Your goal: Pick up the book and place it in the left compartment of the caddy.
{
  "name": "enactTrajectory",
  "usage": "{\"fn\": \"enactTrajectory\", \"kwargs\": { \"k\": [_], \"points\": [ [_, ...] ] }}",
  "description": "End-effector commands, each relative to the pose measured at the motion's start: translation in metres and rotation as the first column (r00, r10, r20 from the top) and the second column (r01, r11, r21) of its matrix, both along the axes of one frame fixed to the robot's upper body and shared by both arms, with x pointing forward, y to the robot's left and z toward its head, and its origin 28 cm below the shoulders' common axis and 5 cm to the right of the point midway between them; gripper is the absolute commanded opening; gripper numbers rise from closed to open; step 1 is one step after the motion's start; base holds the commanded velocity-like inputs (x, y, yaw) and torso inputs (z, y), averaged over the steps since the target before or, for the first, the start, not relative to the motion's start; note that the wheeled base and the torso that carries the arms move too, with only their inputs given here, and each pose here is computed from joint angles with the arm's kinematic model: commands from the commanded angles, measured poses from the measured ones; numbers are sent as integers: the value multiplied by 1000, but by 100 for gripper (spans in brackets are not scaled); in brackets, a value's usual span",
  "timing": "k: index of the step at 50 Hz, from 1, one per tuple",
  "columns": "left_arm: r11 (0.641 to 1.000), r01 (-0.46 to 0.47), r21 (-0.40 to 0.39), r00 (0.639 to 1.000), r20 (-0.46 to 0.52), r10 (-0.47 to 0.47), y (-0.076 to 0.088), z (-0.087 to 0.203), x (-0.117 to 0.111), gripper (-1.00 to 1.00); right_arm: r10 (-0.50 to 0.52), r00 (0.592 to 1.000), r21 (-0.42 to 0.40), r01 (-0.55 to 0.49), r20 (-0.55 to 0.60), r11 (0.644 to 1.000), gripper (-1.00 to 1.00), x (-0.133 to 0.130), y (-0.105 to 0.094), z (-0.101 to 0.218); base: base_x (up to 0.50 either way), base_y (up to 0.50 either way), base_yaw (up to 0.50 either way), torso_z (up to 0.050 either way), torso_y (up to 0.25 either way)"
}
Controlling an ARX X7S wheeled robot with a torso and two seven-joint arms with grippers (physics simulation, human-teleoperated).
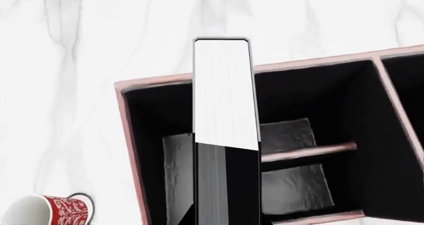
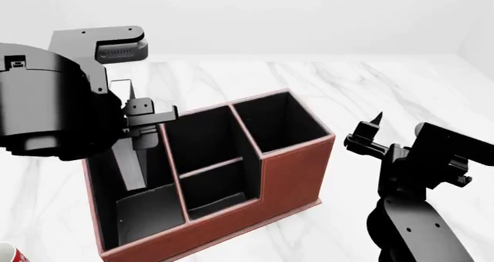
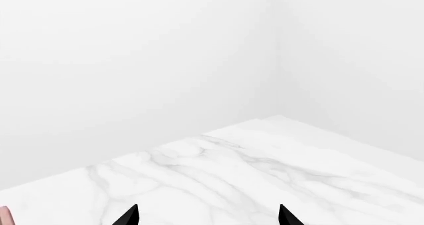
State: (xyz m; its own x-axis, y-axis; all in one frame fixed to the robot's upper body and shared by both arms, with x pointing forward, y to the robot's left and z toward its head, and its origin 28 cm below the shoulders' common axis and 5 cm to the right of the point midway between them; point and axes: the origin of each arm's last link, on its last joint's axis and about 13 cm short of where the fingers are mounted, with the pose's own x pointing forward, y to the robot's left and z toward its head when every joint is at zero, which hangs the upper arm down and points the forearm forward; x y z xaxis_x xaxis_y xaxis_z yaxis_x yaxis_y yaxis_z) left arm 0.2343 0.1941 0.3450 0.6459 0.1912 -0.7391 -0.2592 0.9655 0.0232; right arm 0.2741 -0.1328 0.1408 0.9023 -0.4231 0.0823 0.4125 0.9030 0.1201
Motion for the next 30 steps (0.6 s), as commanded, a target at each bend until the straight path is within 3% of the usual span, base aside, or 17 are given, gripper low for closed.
{"fn": "enactTrajectory", "kwargs": {
  "k": [1, 16, 30],
  "points": [
    [1000, -21, 1, 1000, 5, 21, 4, -8, 7, -100, 1, 1000, -1, -1, 2, 1000, 100, 0, 0, 0, 0, 0, 0, 0, 0],
    [1000, -21, -19, 999, -30, 20, 7, -33, 22, -100, 4, 1000, -4, -4, 3, 1000, 100, 0, 1, 0, 0, 0, 0, 0, 1],
    [999, -29, -19, 998, -58, 28, 9, -51, 22, -100, 4, 1000, -4, -4, 2, 1000, 100, 0, 1, 0, 0, 0, 0, 1, 1]
  ]
}}
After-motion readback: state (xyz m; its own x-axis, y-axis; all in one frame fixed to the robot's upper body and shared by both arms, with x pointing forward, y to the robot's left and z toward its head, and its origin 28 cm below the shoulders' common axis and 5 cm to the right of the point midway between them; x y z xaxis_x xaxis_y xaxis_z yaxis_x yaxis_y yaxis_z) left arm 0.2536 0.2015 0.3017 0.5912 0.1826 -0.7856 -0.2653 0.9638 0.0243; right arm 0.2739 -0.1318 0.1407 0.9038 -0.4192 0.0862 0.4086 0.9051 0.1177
